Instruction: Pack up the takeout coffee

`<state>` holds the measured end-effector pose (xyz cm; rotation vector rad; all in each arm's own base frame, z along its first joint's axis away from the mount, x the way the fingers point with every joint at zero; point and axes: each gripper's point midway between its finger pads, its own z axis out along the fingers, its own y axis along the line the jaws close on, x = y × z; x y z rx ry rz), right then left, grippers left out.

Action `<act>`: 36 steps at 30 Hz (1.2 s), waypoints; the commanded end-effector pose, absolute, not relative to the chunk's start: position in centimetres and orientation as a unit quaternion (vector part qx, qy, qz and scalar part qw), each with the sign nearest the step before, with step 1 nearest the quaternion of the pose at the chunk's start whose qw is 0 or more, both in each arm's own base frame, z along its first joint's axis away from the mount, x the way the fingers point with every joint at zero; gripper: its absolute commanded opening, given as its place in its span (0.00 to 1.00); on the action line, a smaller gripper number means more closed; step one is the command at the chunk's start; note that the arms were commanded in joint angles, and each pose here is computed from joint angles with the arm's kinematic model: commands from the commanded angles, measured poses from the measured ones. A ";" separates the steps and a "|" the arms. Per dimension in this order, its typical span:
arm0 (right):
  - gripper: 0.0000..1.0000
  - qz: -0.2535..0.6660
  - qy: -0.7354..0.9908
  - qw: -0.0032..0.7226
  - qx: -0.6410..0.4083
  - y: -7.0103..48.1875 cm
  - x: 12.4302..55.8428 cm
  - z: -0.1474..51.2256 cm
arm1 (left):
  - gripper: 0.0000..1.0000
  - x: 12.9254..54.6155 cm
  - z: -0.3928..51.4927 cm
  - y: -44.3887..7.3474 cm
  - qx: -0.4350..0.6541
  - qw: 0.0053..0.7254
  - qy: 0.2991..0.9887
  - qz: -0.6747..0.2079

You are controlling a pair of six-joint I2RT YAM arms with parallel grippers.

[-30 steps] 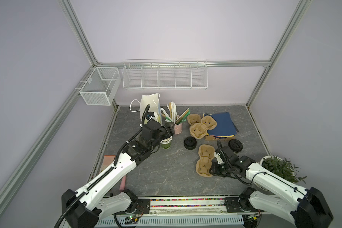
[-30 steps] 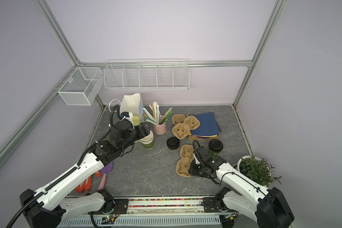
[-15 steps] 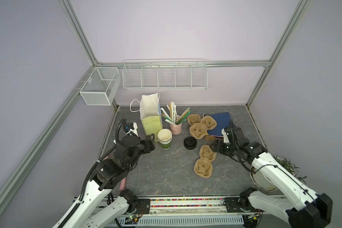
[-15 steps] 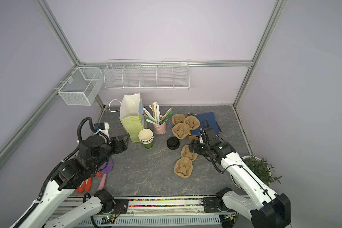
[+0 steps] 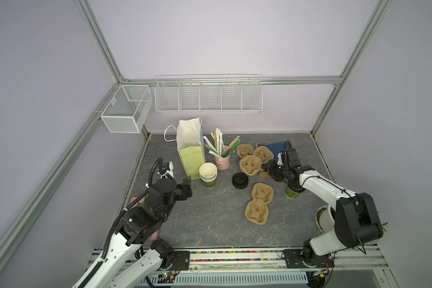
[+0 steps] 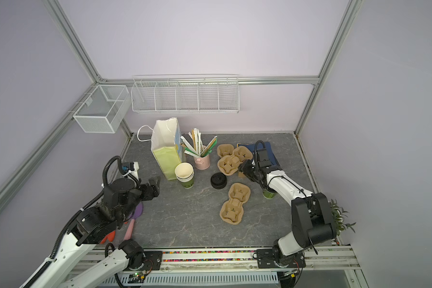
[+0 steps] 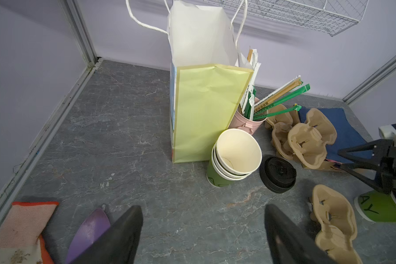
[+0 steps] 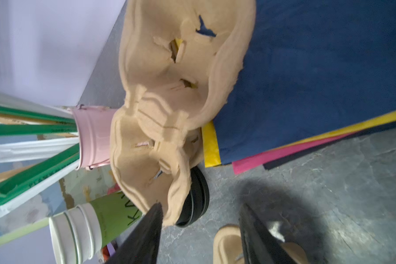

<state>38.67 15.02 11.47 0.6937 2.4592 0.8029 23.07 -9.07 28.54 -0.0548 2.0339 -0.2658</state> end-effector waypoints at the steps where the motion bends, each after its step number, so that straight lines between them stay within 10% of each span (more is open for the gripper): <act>1: 0.56 0.326 0.859 0.271 0.288 14.7 41.8 13.4 | 0.86 22.9 27.9 -7.9 -0.022 0.516 0.852 -0.083; 14: 0.41 0.334 0.851 0.257 0.312 14.4 45.7 11.2 | 0.86 22.9 27.8 -7.3 -0.032 0.514 0.852 -0.089; 22: 0.15 0.343 0.856 0.277 0.271 15.2 46.7 14.0 | 0.86 22.8 27.9 -7.1 -0.033 0.517 0.851 -0.088; 36: 0.06 0.375 0.900 0.192 0.112 20.2 48.8 15.2 | 0.86 22.8 27.9 -6.9 -0.035 0.519 0.850 -0.085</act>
